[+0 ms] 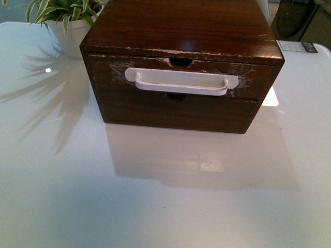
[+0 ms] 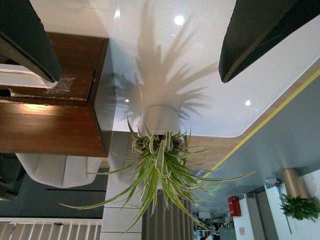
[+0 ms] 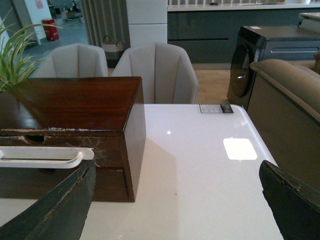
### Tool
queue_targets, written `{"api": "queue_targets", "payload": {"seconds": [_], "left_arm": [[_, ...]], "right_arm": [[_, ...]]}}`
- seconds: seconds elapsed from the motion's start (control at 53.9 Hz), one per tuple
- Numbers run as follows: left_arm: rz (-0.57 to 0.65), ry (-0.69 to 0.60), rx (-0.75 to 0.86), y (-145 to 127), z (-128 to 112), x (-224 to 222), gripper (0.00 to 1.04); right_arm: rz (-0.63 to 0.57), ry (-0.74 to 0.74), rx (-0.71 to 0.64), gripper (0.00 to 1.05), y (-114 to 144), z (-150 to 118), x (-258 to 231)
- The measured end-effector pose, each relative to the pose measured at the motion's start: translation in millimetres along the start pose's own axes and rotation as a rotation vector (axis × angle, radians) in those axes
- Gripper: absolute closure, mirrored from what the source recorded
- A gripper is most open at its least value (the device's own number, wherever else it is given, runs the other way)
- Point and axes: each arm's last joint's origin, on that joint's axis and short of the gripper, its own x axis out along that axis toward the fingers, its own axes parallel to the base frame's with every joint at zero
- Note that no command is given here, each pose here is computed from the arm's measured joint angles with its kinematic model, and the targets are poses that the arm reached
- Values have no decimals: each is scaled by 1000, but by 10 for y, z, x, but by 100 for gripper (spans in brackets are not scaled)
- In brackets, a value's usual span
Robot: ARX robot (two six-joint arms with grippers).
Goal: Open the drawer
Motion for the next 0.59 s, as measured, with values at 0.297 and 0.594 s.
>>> {"api": "queue_targets", "payload": {"seconds": [0.297, 0.594], "left_arm": [[0, 0, 0, 0, 0, 0, 8], [0, 0, 0, 0, 0, 0, 8]], "right_arm": [[0, 0, 0, 9, 0, 0, 0], [0, 0, 0, 9, 0, 0, 0]]}}
